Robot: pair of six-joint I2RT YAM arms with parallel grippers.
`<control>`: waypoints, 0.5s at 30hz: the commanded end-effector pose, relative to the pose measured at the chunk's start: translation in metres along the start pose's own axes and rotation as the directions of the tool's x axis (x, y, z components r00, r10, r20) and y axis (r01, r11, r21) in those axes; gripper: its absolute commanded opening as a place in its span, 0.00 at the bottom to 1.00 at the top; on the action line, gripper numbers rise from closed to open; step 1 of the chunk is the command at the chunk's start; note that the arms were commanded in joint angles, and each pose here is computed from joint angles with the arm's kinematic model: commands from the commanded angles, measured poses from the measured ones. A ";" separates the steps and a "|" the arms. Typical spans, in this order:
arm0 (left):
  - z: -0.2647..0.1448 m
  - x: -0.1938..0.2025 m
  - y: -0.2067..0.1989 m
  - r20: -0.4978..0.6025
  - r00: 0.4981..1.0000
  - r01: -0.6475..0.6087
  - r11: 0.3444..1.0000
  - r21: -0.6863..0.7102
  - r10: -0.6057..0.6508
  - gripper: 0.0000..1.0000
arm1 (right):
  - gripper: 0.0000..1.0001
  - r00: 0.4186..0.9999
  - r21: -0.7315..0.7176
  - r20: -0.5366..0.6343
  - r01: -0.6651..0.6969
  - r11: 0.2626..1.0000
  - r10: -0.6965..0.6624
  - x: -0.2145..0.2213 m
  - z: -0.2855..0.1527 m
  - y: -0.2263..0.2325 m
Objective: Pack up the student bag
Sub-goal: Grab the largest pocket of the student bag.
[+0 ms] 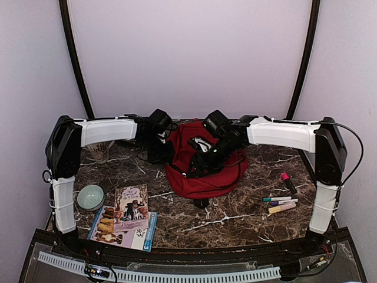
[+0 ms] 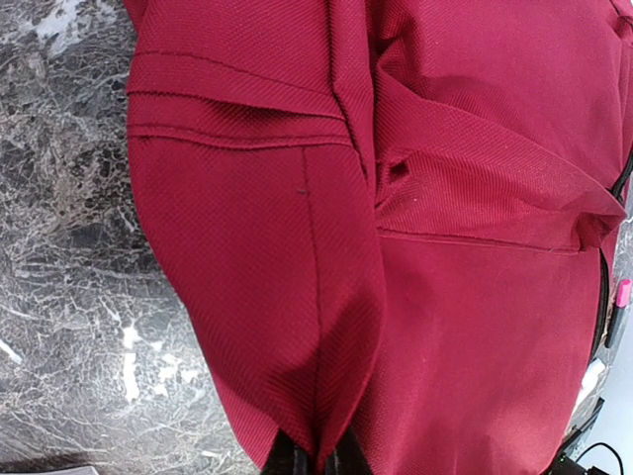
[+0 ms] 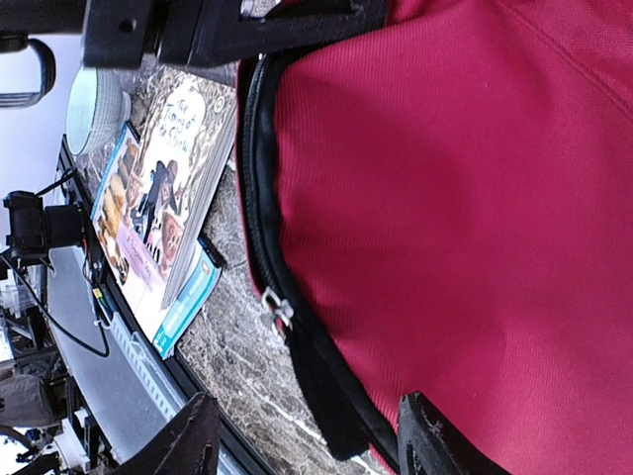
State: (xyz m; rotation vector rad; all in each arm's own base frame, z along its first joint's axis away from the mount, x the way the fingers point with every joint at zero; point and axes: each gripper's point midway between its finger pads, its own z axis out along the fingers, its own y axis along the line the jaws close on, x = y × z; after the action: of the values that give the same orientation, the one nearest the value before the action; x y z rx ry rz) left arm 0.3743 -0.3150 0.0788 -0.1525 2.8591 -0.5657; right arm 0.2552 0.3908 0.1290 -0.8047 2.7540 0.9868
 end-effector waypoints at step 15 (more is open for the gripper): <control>-0.027 -0.002 -0.014 0.006 0.999 -0.038 0.998 0.058 0.037 0.00 | 0.32 0.997 -0.019 0.081 0.015 1.000 -0.014 -0.029 0.006 0.009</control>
State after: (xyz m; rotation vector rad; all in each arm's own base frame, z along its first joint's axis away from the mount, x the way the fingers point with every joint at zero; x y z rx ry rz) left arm 0.3724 -0.3161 0.0791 -0.1262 2.8691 -0.5832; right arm 0.2688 0.4029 0.1314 -0.7789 2.7076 1.0026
